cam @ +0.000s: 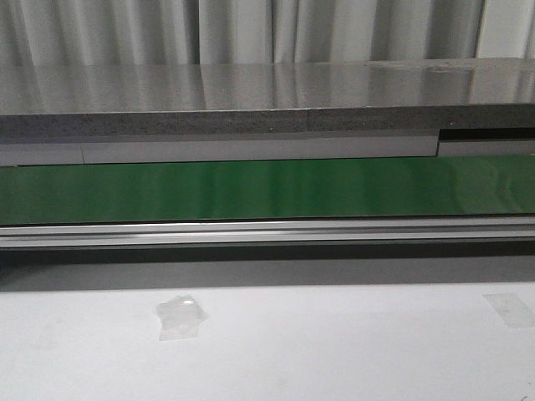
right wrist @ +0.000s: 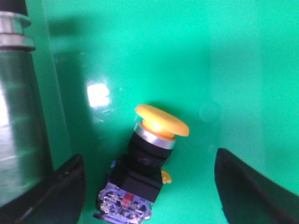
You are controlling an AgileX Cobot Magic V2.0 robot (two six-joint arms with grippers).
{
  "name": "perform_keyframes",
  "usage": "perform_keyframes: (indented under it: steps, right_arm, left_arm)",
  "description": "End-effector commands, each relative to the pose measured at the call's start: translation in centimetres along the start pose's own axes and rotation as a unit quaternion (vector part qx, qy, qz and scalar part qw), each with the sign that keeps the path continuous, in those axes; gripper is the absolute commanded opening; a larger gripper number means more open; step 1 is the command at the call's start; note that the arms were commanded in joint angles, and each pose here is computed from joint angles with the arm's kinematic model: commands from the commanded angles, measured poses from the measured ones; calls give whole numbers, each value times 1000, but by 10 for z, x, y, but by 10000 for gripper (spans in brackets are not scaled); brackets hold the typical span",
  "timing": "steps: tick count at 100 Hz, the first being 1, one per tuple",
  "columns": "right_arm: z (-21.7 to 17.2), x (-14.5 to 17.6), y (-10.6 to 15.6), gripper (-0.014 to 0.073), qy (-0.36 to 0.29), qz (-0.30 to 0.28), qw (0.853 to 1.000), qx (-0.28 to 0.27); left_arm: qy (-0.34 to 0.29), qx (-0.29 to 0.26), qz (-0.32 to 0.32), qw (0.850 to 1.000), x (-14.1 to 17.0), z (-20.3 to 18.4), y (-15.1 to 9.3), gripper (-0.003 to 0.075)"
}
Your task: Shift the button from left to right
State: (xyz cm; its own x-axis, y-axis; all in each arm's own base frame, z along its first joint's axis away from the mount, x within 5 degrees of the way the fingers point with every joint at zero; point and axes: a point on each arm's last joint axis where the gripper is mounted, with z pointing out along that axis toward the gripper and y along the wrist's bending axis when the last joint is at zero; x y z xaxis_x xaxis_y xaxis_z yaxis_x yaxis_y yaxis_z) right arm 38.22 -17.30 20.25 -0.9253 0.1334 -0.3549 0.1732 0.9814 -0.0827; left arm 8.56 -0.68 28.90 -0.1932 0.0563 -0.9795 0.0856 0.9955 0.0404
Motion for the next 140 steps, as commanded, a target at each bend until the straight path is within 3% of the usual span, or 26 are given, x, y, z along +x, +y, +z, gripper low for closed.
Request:
perform_keyframes:
  steps: [1,17,32,50,76,108,140]
  right_arm:
    - [-29,-14,-6,573,-53,0,998,20]
    - [-44,-23,-8,573,-71,16,997,21]
    - [-72,-36,7,573,-123,21,992,3]
    - [-109,-49,46,571,-198,-20,980,-7]
    - [-170,-48,109,571,-302,-71,949,-50]
    - [-213,10,152,571,-387,-109,912,-88]
    - [-227,104,143,571,-482,-99,866,-88]
  left_arm:
    - [-55,-6,-7,998,-17,-3,1,-20]
    - [-55,-6,-7,998,-17,-3,1,-20]
    - [-55,-6,-7,998,-17,-3,1,-20]
    - [-55,-6,-7,998,-17,-3,1,-20]
    - [-55,-6,-7,998,-17,-3,1,-20]
    - [-55,-6,-7,998,-17,-3,1,-20]
    - [-55,-6,-7,998,-17,-3,1,-20]
